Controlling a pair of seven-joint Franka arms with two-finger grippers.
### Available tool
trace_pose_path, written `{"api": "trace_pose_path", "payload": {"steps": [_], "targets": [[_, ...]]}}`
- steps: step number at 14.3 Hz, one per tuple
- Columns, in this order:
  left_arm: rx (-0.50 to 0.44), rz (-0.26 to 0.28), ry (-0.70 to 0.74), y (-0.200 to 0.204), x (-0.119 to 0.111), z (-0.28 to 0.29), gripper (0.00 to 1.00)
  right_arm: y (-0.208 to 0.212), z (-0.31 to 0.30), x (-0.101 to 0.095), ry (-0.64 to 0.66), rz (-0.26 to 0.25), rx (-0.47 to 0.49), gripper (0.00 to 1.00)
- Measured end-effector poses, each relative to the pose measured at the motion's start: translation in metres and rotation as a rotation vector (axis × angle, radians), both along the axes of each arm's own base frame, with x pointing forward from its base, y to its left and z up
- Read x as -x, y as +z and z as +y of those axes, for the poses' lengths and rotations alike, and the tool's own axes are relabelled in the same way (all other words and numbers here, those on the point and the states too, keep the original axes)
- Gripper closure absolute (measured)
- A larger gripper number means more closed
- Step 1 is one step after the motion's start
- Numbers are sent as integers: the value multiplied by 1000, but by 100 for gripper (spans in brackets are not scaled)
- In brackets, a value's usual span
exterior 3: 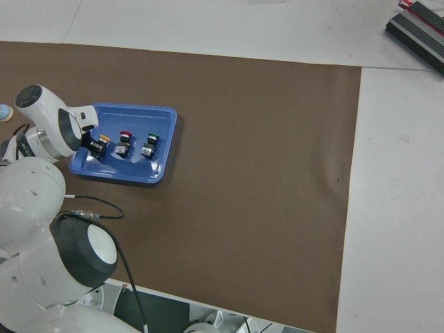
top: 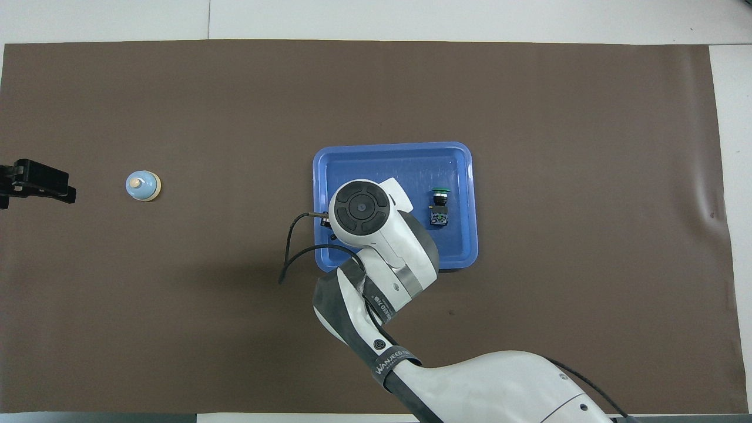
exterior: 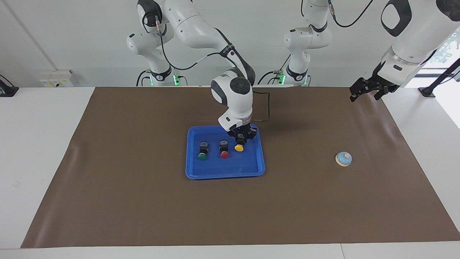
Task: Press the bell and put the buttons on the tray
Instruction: 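Place the yellow button in the tray beside the red one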
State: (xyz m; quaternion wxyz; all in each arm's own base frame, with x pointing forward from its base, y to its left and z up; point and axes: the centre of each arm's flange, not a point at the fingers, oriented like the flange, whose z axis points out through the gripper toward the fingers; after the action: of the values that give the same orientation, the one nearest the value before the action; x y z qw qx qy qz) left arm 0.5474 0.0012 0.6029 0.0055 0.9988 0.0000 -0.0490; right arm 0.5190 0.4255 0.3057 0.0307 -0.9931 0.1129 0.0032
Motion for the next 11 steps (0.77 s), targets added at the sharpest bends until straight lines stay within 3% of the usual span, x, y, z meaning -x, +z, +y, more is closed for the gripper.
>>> {"api": "trace_pose_path", "payload": {"steps": [4, 7, 8, 11], "targets": [[0, 0, 0, 0, 0, 0, 0, -2, -2, 0, 166, -11, 12, 59], [0, 0, 0, 0, 0, 0, 0, -3, -2, 0, 208, -16, 18, 59], [0, 0, 0, 0, 0, 0, 0, -3, -2, 1, 213, -16, 19, 54], [0, 0, 0, 0, 0, 0, 0, -2, -2, 0, 216, -13, 21, 20]]}}
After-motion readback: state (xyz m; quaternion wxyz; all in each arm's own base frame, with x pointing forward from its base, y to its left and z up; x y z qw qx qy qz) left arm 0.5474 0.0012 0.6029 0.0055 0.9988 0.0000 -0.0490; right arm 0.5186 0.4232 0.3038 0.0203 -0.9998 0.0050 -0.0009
